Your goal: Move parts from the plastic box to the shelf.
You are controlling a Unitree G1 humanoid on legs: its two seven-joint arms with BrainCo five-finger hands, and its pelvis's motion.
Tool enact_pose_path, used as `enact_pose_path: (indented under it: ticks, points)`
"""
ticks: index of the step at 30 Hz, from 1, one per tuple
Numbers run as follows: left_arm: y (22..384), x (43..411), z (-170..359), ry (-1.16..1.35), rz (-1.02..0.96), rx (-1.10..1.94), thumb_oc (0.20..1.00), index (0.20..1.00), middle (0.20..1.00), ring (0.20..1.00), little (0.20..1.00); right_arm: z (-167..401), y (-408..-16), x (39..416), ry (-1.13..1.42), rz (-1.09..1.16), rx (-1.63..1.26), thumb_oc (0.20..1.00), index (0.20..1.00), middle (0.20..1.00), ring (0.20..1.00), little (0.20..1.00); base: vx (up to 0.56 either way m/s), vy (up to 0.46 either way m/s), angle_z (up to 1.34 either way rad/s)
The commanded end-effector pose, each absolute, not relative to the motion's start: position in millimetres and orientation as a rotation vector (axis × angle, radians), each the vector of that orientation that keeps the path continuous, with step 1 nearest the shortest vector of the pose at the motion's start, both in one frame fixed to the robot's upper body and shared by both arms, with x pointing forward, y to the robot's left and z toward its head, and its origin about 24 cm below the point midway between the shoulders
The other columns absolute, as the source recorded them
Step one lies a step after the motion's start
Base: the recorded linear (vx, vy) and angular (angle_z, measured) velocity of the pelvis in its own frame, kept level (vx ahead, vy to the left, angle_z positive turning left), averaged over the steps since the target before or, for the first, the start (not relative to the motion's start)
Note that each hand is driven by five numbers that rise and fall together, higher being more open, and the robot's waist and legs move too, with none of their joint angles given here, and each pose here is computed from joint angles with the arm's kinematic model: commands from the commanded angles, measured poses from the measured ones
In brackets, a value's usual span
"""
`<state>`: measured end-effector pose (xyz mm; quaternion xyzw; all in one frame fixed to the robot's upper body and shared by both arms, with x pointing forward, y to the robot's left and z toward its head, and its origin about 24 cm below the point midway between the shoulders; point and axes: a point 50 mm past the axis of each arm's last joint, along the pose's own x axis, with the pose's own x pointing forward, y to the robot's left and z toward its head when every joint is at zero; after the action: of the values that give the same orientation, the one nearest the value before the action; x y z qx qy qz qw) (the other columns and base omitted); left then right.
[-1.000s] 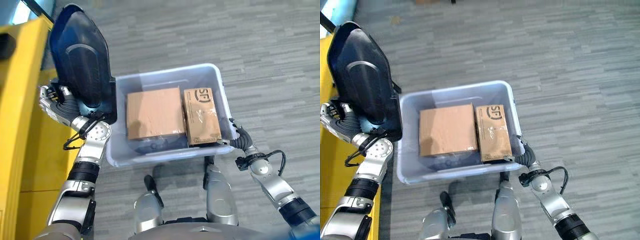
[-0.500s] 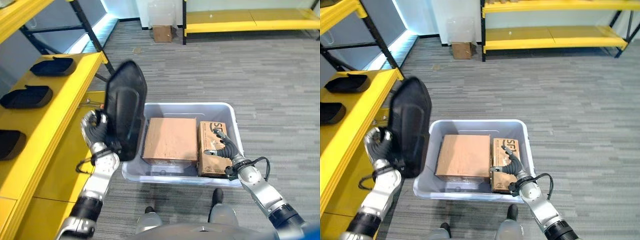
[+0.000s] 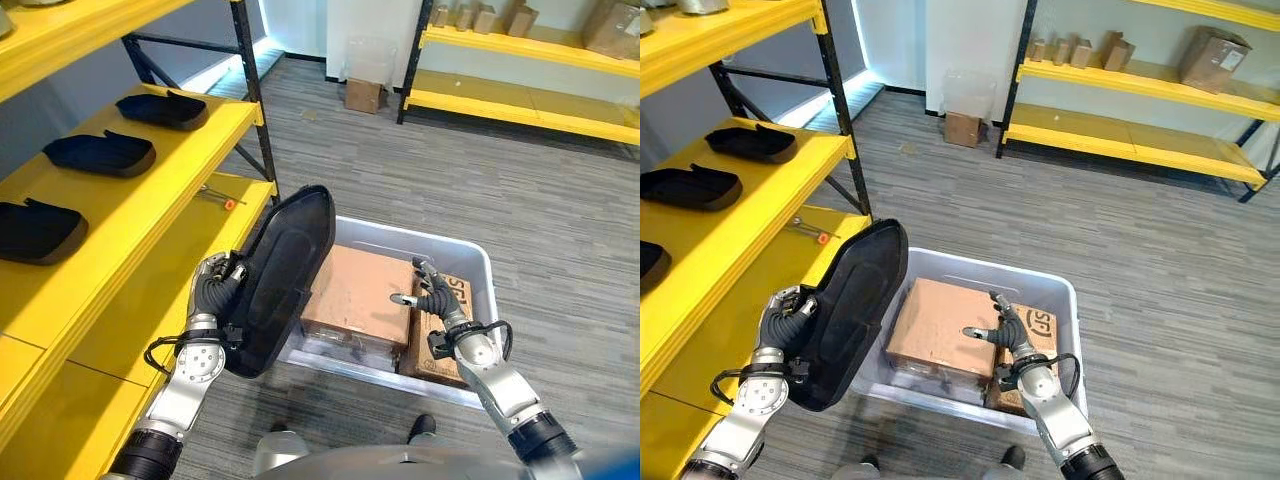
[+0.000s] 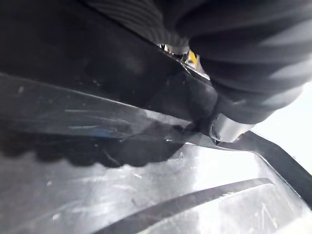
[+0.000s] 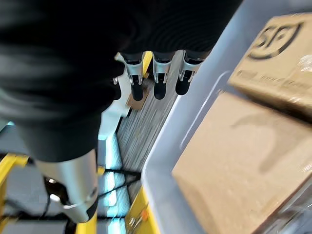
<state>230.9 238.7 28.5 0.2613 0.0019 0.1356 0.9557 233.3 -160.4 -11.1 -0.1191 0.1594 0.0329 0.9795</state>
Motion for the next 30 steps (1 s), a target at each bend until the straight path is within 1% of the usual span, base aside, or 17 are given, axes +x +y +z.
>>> enact_pose_path:
  ticks: [1, 5, 12, 14, 18, 26, 30]
  points:
    - [218, 250, 73, -0.245, 0.216, 0.507, 0.200, 0.200, 0.200, 0.200, 0.200, 23, -178, 248, 0.153, -0.005, -0.229, 1.000, 1.000, 1.000, 1.000, 1.000, -0.07, -0.010, 1.17]
    - [216, 239, 60, -0.199, 0.231, 0.464, 0.200, 0.200, 0.200, 0.200, 0.200, 17, -185, 243, 0.176, -0.001, -0.235, 1.000, 1.000, 1.000, 1.000, 1.000, -0.02, -0.081, 0.66]
    - [224, 226, 47, -0.130, 0.260, 0.413, 0.200, 0.200, 0.200, 0.200, 0.200, 5, -189, 227, 0.233, 0.043, -0.230, 1.000, 1.000, 1.000, 1.000, 1.000, -0.13, -0.172, 0.07]
    - [220, 227, 47, -0.133, 0.212, 0.412, 0.200, 0.200, 0.200, 0.200, 0.200, 5, -192, 222, 0.233, 0.022, -0.243, 1.000, 1.000, 1.000, 1.000, 1.000, -0.21, 0.016, 0.29]
    - [210, 233, 47, -0.145, 0.179, 0.413, 0.200, 0.200, 0.200, 0.200, 0.200, 2, -195, 225, 0.248, -0.003, -0.256, 1.000, 1.000, 1.000, 1.000, 1.000, -0.10, 0.084, 1.19]
    - [211, 246, 54, -0.155, 0.227, 0.405, 0.200, 0.200, 0.200, 0.200, 0.200, 1, -205, 228, 0.268, 0.014, -0.274, 1.000, 1.000, 1.000, 1.000, 1.000, -0.06, 0.334, 0.28]
    - [216, 248, 51, -0.128, 0.233, 0.437, 0.200, 0.200, 0.200, 0.200, 0.200, -1, -196, 229, 0.270, 0.043, -0.229, 1.000, 1.000, 1.000, 1.000, 1.000, -0.04, 0.508, 0.74]
